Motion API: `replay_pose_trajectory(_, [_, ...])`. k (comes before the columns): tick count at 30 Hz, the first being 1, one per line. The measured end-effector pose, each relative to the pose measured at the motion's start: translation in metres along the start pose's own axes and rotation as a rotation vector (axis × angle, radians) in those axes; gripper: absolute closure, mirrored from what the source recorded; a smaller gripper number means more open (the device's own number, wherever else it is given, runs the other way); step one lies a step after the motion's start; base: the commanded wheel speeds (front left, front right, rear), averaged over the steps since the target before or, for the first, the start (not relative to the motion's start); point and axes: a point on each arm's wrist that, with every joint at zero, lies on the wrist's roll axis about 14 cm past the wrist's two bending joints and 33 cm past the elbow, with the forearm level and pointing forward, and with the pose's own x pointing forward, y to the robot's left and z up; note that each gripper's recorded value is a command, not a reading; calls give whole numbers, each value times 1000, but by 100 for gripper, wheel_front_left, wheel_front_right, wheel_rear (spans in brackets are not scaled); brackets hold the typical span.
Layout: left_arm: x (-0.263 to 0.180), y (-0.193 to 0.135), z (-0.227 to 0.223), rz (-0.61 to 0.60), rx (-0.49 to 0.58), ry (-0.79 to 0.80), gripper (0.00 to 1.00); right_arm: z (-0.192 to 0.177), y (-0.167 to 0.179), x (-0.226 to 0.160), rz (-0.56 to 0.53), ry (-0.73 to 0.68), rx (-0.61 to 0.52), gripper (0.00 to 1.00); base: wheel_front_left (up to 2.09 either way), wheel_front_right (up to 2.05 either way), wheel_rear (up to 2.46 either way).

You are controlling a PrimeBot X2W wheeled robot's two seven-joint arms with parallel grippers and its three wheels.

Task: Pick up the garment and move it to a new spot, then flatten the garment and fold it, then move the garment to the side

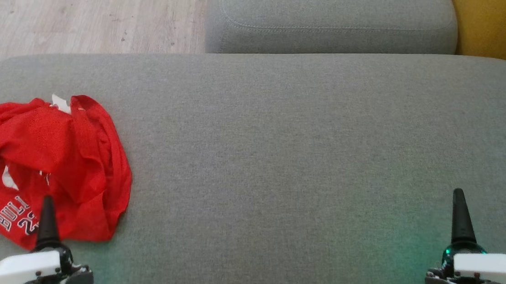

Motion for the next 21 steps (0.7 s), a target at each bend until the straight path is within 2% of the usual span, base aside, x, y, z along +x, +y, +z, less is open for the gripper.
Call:
replay_pose_trajectory(6, [2,-12,8,-37,76,-31,0,-1,13,2,39,-2,-117,0,0,0,0])
replay_pose_trajectory(12, [7,-40,12,-118,177,-55,0,-5,24,3,75,1,-234,0,0,0,0])
replay_pose_trajectory(21, [7,-61,-8,-187,355,-20,0,-13,36,3,119,12,-397,0,0,0,0])
